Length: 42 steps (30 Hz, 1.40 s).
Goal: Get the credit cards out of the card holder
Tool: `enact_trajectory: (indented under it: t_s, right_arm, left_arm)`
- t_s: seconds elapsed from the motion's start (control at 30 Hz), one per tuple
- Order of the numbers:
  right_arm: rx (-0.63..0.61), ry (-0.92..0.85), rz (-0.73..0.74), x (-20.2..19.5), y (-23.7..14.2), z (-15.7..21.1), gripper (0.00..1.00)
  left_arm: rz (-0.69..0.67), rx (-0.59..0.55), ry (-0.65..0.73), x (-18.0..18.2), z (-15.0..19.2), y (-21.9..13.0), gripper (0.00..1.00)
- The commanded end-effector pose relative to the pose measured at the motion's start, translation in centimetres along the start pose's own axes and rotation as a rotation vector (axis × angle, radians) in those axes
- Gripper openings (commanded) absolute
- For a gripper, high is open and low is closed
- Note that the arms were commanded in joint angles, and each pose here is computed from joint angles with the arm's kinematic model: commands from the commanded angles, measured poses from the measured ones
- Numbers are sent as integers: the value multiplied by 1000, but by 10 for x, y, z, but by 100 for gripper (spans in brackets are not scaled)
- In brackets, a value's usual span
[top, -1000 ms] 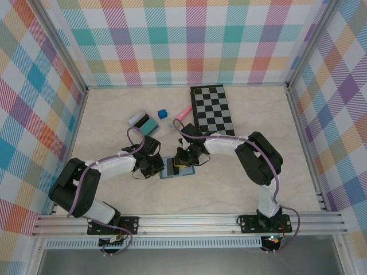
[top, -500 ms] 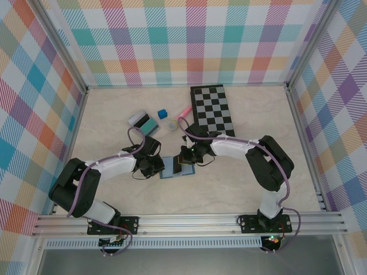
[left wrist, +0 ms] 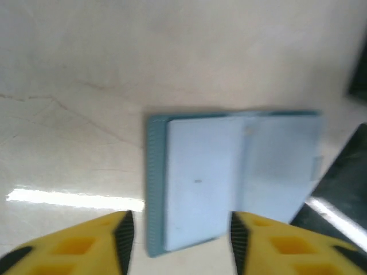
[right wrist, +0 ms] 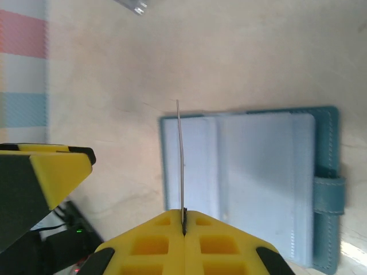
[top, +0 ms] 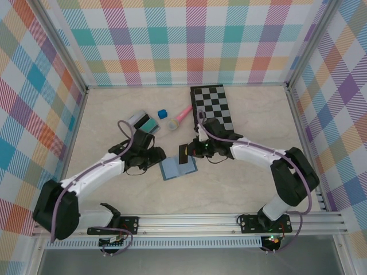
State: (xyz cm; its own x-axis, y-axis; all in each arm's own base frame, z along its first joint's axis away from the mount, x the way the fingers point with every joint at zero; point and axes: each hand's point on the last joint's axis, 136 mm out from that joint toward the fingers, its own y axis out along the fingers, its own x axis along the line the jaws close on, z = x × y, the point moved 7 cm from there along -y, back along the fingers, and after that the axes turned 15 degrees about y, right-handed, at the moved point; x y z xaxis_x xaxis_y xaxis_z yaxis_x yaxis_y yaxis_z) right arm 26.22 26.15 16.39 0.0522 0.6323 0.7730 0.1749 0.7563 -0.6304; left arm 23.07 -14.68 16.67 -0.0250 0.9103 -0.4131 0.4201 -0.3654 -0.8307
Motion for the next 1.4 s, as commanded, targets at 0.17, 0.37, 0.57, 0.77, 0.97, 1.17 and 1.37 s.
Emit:
enact_trajectory:
  t_s: [0.17,0.37,0.57,0.77,0.97,1.17,1.37]
  right_arm:
    - [47,-34,-384,41,-36,-11,0]
    - [73,25,-530,56,-50,-18,0]
    - [98,49,-563,61,-50,-19,0]
    - [115,58,-581,63,-52,-19,0]
    - [123,66,-577,63,-50,-19,0]
    - [132,75,-562,59,-45,-21,1]
    - [85,71,-492,52,-45,-21,11]
  left_arm:
    - [442,-108,27,-44,-16,-44,80]
    - [664,-155,31,-66,-23,-60,84]
    - [743,-169,17,-75,-29,-60,83]
    - [812,-196,-6,-81,-34,-66,67]
    - [823,-237,-19,-82,-37,-74,45]
    - [827,-254,-26,-81,-39,-72,18]
    - [757,-252,-18,-75,-37,-64,0]
